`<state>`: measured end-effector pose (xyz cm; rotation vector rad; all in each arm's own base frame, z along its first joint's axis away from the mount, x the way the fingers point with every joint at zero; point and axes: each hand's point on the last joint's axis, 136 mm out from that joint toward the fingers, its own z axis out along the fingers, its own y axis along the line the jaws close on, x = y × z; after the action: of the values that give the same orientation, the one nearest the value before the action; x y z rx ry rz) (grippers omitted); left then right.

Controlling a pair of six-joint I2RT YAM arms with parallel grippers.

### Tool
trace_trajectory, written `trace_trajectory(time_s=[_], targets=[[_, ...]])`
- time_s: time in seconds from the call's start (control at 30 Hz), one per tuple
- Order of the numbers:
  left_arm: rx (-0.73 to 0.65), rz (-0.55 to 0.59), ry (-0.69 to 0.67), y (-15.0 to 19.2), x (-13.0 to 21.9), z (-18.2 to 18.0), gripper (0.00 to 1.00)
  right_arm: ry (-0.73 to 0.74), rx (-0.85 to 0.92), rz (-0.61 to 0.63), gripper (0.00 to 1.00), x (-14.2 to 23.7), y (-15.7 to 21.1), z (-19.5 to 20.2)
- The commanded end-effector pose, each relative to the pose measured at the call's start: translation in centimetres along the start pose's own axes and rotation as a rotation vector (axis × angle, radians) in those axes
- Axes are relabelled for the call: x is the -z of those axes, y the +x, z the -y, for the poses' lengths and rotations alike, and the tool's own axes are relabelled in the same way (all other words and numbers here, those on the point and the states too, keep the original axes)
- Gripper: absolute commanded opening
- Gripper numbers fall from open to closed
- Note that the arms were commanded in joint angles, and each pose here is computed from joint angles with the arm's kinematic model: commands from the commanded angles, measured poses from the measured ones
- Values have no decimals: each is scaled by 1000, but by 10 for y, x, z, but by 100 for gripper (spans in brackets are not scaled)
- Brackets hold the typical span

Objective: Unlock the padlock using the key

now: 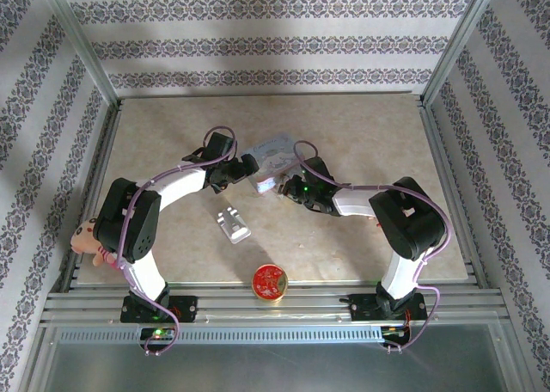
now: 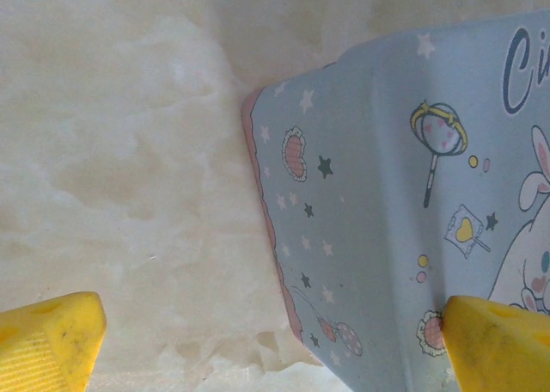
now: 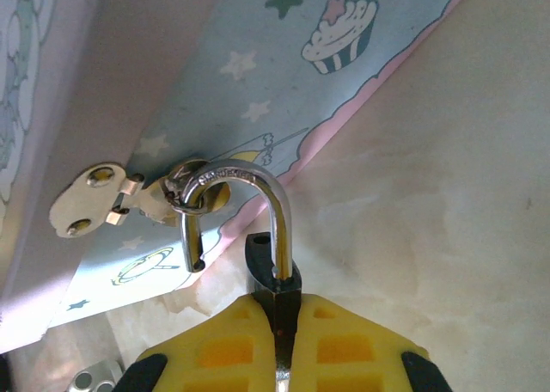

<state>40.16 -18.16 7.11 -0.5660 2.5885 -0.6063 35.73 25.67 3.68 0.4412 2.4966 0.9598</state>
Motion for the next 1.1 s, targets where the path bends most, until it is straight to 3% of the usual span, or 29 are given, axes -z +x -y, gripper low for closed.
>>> trace_trajectory(time_s=[0.0, 1.07], targets=[[21, -27, -51, 8, 0, -19, 99, -67, -26, 42, 0, 6, -13, -14], [22, -39, -65, 10, -1, -24, 99, -139, -93, 92, 0, 11, -29, -13]])
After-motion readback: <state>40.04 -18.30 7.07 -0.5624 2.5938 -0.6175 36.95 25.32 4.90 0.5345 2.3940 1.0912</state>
